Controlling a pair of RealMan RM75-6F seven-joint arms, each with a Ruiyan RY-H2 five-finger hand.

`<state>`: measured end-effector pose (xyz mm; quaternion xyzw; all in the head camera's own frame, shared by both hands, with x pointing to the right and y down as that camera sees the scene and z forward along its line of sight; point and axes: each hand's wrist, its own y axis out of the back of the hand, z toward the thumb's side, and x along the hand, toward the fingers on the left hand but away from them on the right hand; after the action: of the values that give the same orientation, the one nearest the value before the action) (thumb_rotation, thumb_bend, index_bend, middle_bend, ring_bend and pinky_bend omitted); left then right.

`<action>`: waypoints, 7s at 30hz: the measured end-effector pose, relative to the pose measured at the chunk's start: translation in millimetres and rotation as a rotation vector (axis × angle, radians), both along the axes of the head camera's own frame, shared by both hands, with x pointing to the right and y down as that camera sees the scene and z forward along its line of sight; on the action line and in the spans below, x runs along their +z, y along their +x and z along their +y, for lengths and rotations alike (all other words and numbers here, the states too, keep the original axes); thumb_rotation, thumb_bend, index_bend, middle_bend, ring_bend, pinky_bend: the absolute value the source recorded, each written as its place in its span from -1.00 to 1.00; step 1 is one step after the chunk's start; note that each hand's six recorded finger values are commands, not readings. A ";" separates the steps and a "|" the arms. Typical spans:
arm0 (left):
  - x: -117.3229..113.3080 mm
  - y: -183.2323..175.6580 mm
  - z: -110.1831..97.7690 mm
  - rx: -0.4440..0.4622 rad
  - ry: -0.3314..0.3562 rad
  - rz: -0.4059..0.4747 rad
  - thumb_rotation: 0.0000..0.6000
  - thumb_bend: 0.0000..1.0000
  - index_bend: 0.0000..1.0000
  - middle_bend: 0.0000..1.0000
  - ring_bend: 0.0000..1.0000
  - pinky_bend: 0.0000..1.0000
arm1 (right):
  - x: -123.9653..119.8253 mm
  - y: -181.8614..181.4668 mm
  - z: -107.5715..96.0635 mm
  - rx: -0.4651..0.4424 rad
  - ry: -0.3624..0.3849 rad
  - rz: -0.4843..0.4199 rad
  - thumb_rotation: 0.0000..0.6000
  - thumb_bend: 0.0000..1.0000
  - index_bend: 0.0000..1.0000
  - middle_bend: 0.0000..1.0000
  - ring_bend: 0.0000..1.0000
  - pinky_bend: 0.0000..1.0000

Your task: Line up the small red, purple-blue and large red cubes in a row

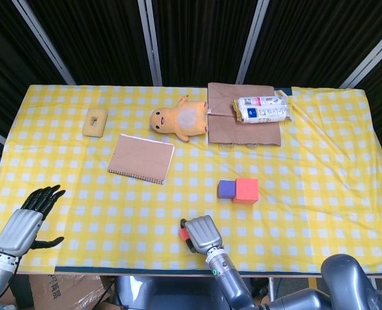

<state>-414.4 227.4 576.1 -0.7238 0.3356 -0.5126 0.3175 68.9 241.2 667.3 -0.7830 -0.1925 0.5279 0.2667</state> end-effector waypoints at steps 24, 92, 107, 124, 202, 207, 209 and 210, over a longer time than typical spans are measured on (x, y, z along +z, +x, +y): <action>1.9 0.2 -1.2 -0.008 -0.013 0.005 1.00 -1.00 -1.00 -1.00 -1.00 -1.00 | 25.0 41.3 -86.4 0.239 0.153 0.081 1.00 0.05 -0.11 1.00 1.00 1.00; 1.5 1.3 -0.1 -0.004 -0.014 0.009 1.00 -1.00 -1.00 -1.00 -1.00 -1.00 | 33.1 13.1 -28.9 0.134 0.031 0.087 1.00 0.05 -0.75 1.00 1.00 1.00; 1.9 1.1 -0.2 -0.008 -0.017 0.010 1.00 -1.00 -1.00 -1.00 -1.00 -1.00 | 50.8 26.6 -35.2 0.172 0.024 0.155 1.00 0.05 -0.83 1.00 1.00 1.00; 2.1 1.6 0.3 -0.008 -0.018 0.008 1.00 -1.00 -1.00 -1.00 -1.00 -1.00 | 53.2 35.1 -39.8 0.208 0.032 0.178 1.00 0.05 -0.85 1.00 1.00 1.00; 1.4 2.5 1.3 -0.002 -0.021 0.012 1.00 -1.00 -1.00 -1.00 -1.00 -1.00 | 32.0 27.3 -61.9 0.202 0.133 0.169 1.00 0.04 -0.79 1.00 1.00 1.00; 1.4 2.5 1.2 -0.002 -0.022 0.011 1.00 -1.00 -1.00 -1.00 -1.00 -1.00 | 30.1 27.6 -62.4 0.198 0.139 0.175 1.00 0.04 -0.79 1.00 1.00 1.00; 1.8 2.5 1.7 -0.002 -0.023 0.011 1.00 -1.00 -1.00 -1.00 -1.00 -1.00 | 30.3 29.2 -61.2 0.188 0.137 0.191 1.00 0.05 -0.79 1.00 1.00 1.00; 1.7 2.5 1.7 -0.001 -0.023 0.012 1.00 -1.00 -1.00 -1.00 -1.00 -1.00 | 30.3 29.9 -60.7 0.182 0.137 0.201 1.00 0.05 -0.79 1.00 1.00 1.00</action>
<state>-411.8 229.1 577.7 -0.7301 0.3321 -0.5124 0.3070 98.7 180.5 697.6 -0.6856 -0.2706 0.6112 0.2882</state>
